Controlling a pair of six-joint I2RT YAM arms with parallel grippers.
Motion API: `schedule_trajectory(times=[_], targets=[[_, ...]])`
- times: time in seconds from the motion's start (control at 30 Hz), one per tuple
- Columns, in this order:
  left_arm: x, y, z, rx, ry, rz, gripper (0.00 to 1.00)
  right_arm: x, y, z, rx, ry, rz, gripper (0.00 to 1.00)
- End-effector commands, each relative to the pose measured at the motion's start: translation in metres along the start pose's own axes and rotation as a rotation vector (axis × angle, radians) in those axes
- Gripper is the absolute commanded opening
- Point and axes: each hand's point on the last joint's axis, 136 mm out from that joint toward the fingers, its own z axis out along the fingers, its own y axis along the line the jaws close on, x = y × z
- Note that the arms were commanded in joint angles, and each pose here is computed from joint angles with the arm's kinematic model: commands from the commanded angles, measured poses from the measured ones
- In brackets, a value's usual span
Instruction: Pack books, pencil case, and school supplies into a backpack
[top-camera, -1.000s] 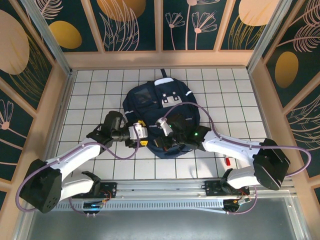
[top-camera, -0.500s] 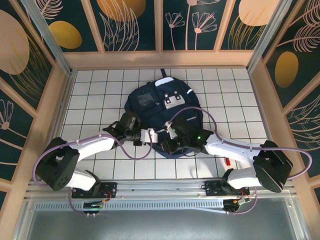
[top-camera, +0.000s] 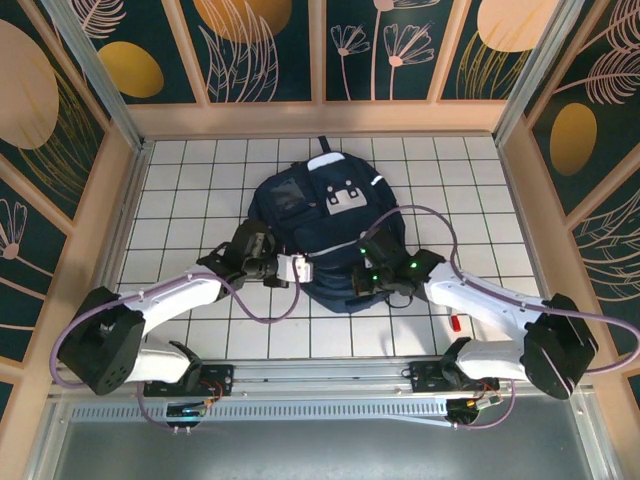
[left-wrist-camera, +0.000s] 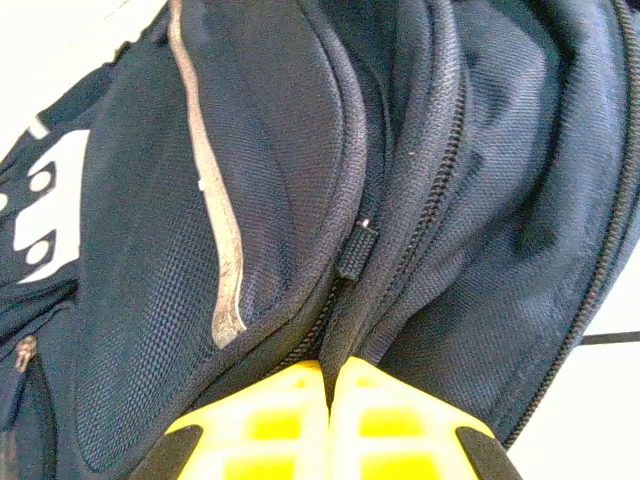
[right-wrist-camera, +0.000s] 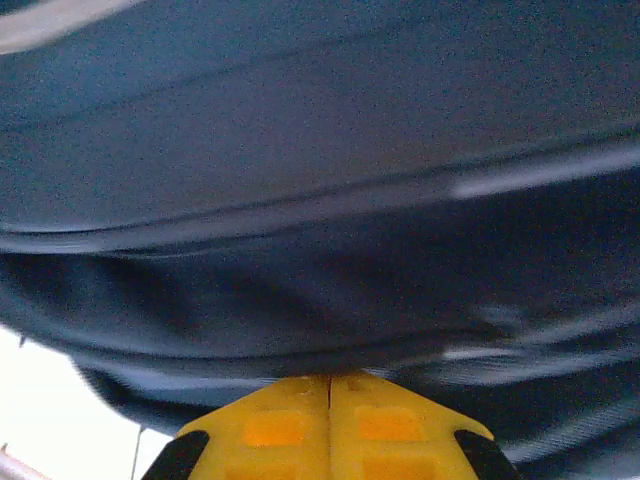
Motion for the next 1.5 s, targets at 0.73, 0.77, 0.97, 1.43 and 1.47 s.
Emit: schedule_trajectory(times=[0.73,0.77,0.97,1.43,1.47], targets=[[-0.065,-0.010,-0.034,0.100,-0.197,-0.114,0.62,-0.036,0.102,-0.038,-0.440,-0.075,-0.204,0.00],[-0.065,-0.015,-0.028,0.111,-0.176,-0.107,0.62,-0.036,0.100,-0.038,-0.436,-0.075,-0.202,0.00],[-0.056,-0.010,0.010,0.050,-0.073,-0.146,0.58,-0.031,0.093,-0.038,-0.425,-0.054,-0.181,0.00],[-0.052,0.010,0.003,-0.082,-0.019,-0.069,0.00,-0.008,0.001,0.000,-0.006,0.038,0.007,0.00],[-0.052,0.006,0.000,-0.070,-0.022,-0.053,0.00,-0.007,-0.015,0.003,0.067,0.051,0.048,0.00]])
